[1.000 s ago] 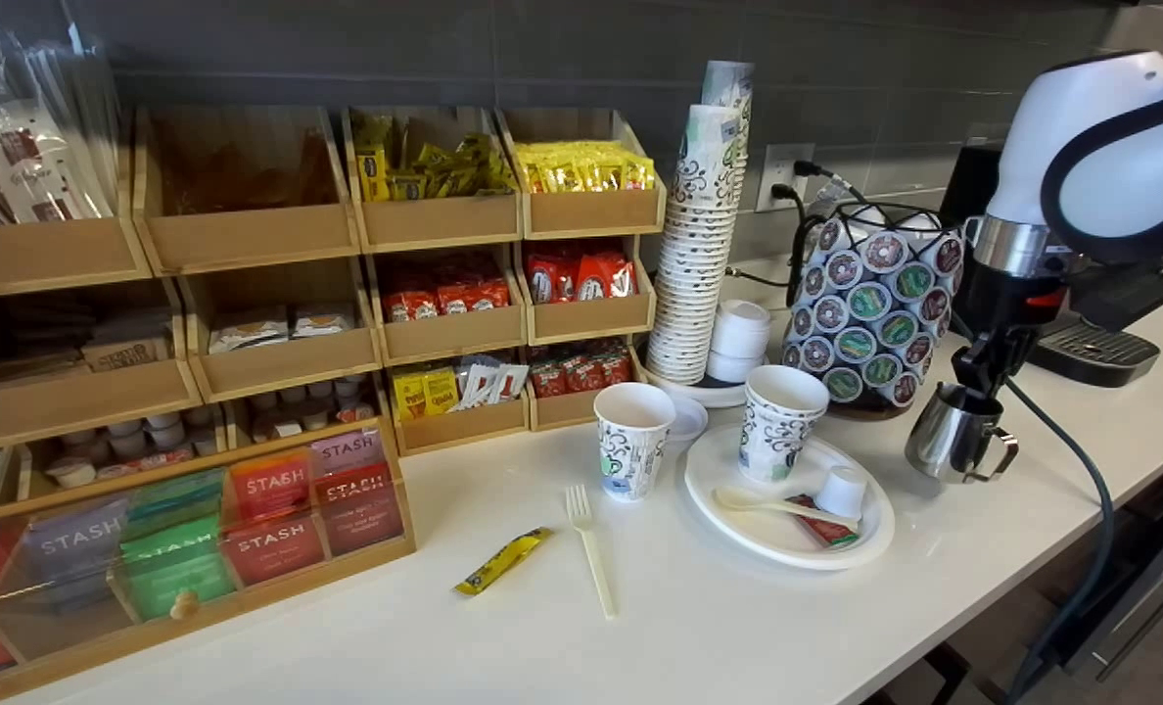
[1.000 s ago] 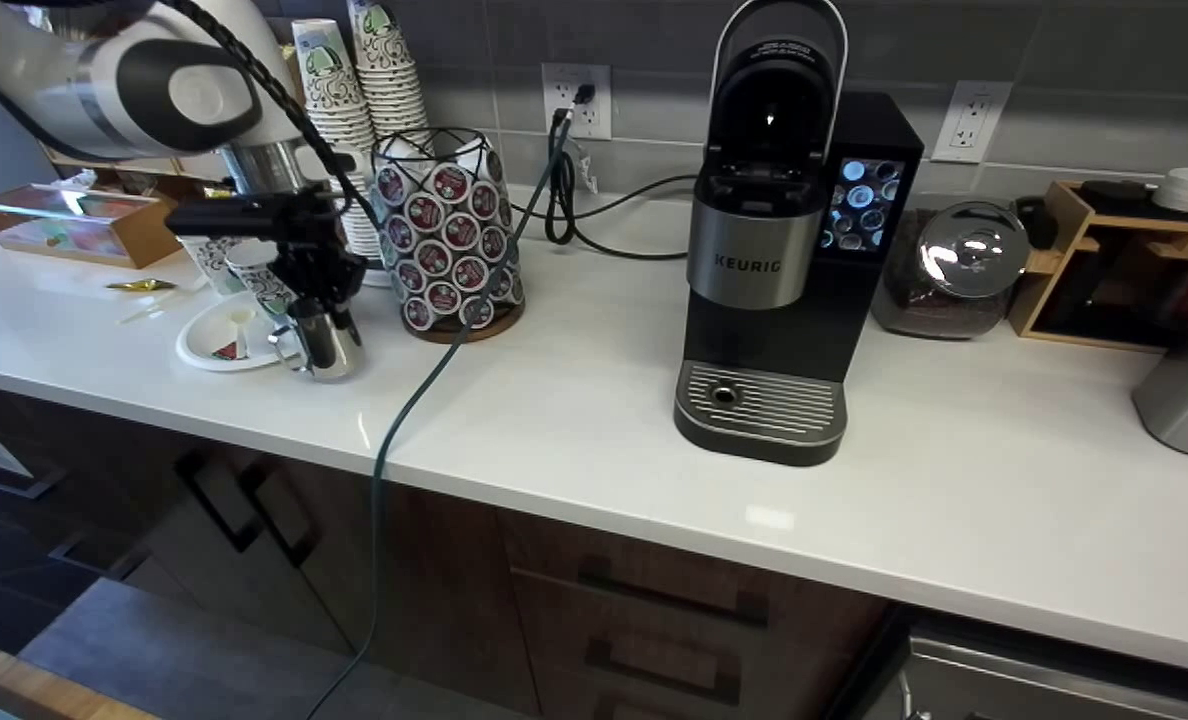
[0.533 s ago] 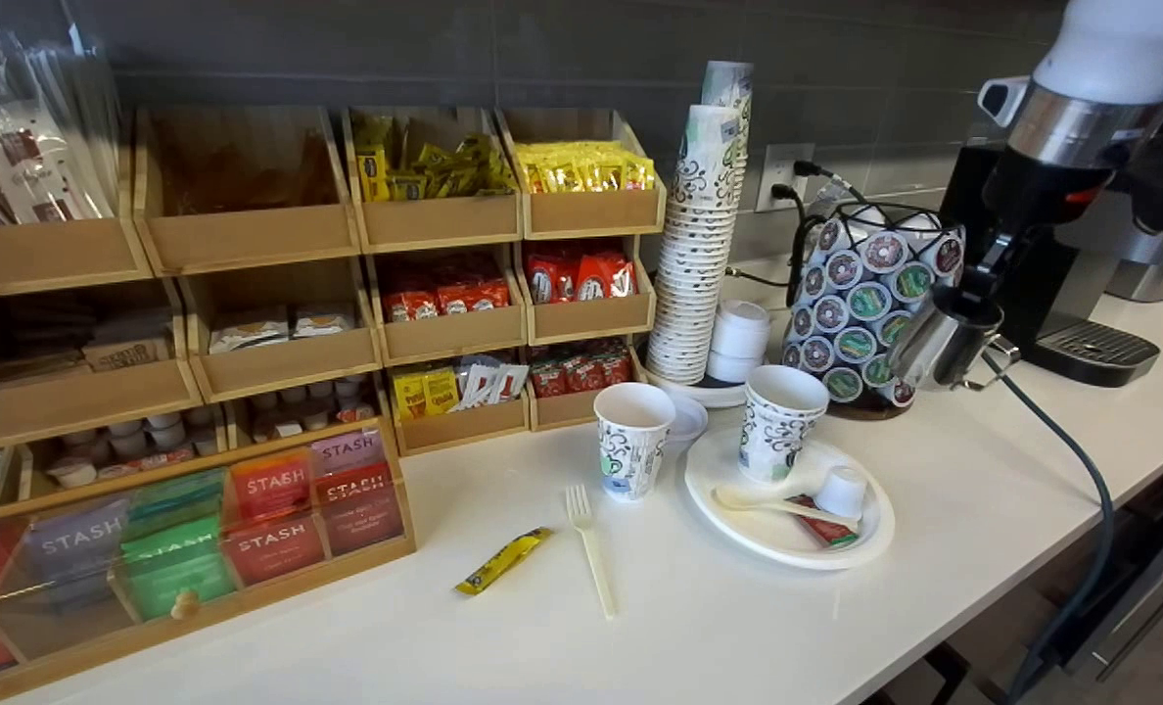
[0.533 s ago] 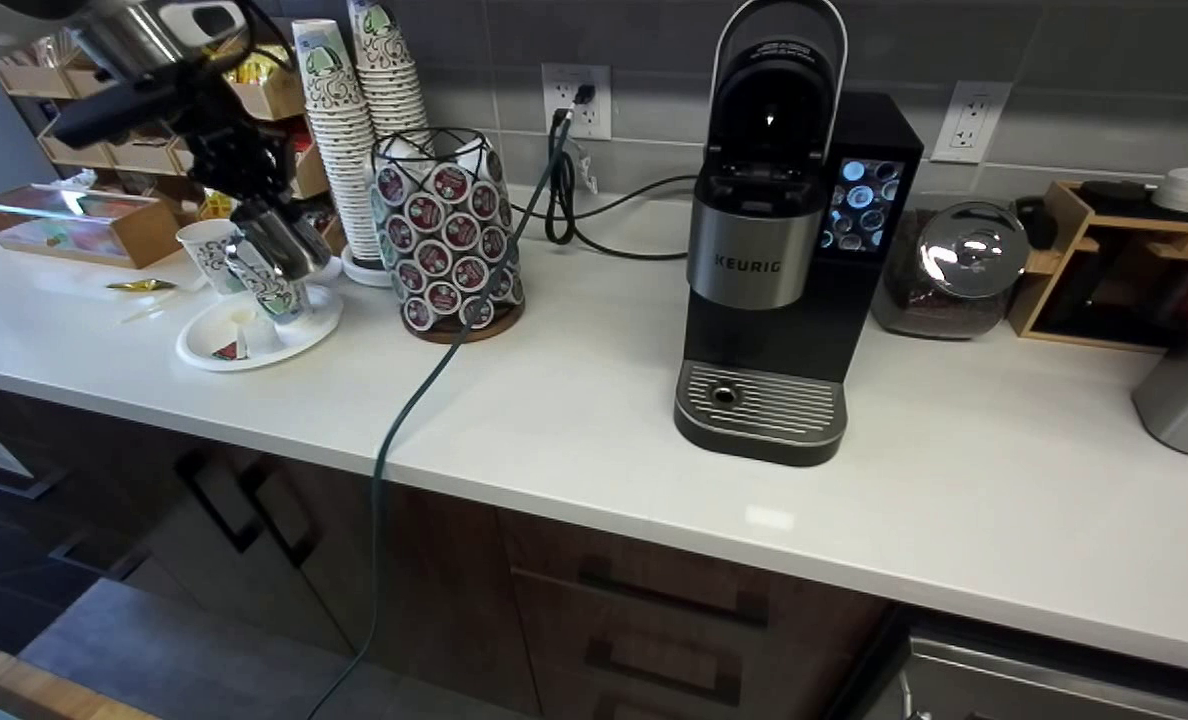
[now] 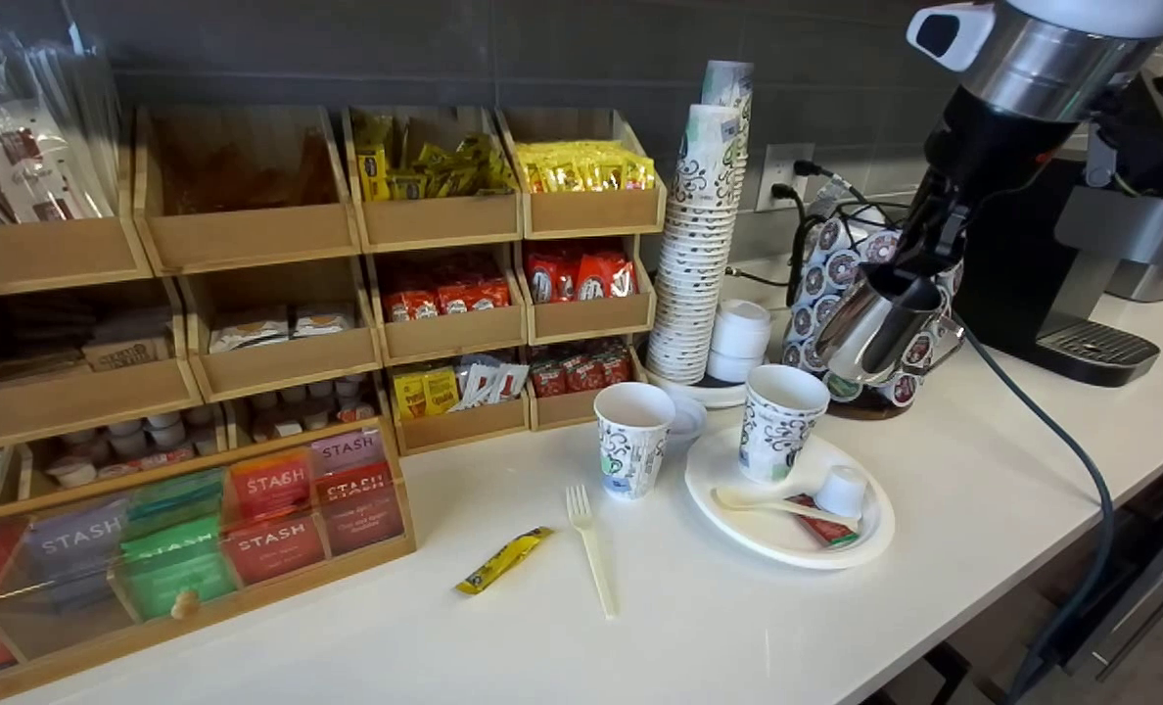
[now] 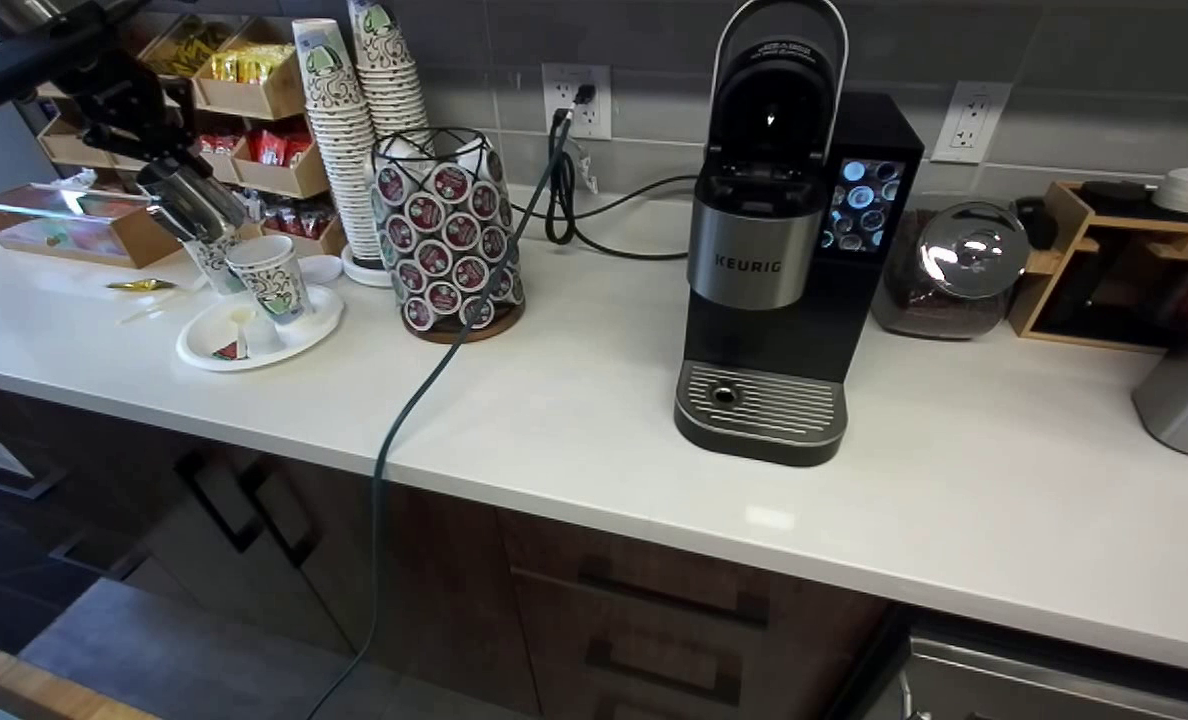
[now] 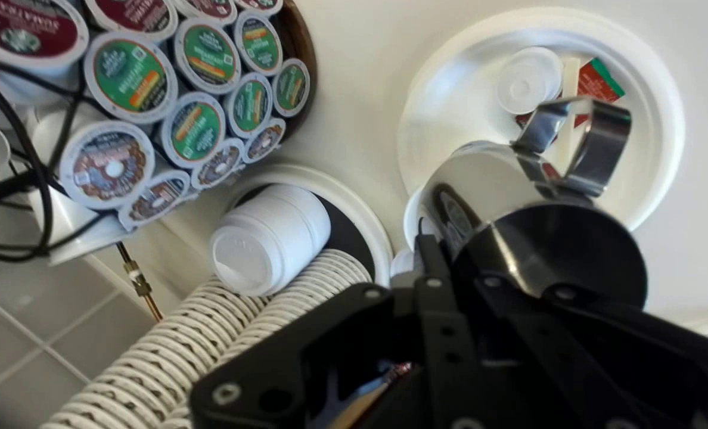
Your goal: Put the silver cup inside the paper cups on the white plate
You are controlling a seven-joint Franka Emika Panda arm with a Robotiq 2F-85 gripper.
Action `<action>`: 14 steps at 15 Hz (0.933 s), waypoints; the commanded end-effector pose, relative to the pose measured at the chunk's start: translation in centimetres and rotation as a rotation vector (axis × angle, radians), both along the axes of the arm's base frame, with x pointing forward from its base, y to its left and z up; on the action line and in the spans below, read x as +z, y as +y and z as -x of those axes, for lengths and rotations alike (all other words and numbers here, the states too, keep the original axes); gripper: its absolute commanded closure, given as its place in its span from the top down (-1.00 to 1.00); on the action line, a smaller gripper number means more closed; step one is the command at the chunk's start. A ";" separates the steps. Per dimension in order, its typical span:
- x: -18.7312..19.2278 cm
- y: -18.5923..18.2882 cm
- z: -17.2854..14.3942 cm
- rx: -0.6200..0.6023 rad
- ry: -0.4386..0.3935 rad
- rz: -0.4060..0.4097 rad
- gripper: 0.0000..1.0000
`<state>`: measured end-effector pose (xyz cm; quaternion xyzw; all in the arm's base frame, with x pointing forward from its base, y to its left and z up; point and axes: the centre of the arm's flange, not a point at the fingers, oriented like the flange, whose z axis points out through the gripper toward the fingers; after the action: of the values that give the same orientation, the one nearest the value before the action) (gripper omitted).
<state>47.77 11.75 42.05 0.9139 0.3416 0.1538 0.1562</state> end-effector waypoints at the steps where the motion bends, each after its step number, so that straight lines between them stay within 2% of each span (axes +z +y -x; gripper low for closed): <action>1: 0.4 2.0 -2.9 0.089 0.004 0.127 -0.98; 2: 0.5 1.5 -3.3 0.083 0.013 0.144 -0.98; 3: 0.2 1.5 -1.0 0.074 0.003 0.089 -0.91; 8: 0.1 1.3 -3.4 0.061 0.009 0.101 -0.98; 14: 0.2 3.5 -6.7 0.131 0.027 0.091 -0.98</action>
<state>52.53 14.28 42.30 0.8874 0.3942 0.1418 0.1922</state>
